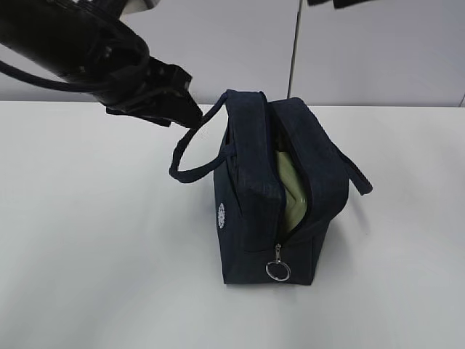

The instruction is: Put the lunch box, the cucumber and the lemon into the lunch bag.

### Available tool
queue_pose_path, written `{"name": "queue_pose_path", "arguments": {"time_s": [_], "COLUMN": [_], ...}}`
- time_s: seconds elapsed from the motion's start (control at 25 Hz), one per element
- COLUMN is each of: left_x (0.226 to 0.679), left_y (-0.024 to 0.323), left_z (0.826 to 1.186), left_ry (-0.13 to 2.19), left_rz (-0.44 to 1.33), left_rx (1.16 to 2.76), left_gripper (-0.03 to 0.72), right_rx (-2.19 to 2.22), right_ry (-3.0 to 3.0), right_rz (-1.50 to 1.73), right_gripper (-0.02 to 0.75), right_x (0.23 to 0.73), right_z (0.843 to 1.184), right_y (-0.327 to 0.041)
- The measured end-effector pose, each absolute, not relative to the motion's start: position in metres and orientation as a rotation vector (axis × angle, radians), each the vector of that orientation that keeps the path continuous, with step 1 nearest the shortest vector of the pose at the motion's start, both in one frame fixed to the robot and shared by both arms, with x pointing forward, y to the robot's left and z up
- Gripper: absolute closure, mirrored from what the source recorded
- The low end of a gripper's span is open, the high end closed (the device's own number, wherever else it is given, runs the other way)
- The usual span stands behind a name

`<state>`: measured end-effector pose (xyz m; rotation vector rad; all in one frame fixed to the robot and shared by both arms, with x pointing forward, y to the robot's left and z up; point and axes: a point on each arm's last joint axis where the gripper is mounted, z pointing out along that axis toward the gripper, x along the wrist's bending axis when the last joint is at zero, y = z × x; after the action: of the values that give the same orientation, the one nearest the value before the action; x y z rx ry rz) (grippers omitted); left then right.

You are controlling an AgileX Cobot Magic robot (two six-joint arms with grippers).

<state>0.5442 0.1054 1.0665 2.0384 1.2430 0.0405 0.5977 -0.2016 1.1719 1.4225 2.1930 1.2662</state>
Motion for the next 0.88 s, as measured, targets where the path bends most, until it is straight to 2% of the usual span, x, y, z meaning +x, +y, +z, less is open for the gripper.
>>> {"name": "queue_pose_path", "arguments": {"time_s": [0.36,0.64,0.88], "left_x": [0.536,0.533,0.527], "left_y": [0.119,0.12,0.11], "left_z": [1.091,1.104,1.105], "left_ry": [1.166,1.134,1.093], "left_rz": [0.187,0.249,0.235], "left_rx": [2.058,2.002,2.019], "left_gripper": [0.349,0.358,0.366], "right_rx": [1.259,1.207,1.186], "right_ry": [1.952,1.777,1.671], "right_rz": [1.408,1.467,1.498], "right_gripper": [0.375,0.375,0.375], "right_x": [0.548,0.496,0.453], "right_z": [1.236,1.25,1.245], "right_y": [-0.213,-0.227,-0.237]}}
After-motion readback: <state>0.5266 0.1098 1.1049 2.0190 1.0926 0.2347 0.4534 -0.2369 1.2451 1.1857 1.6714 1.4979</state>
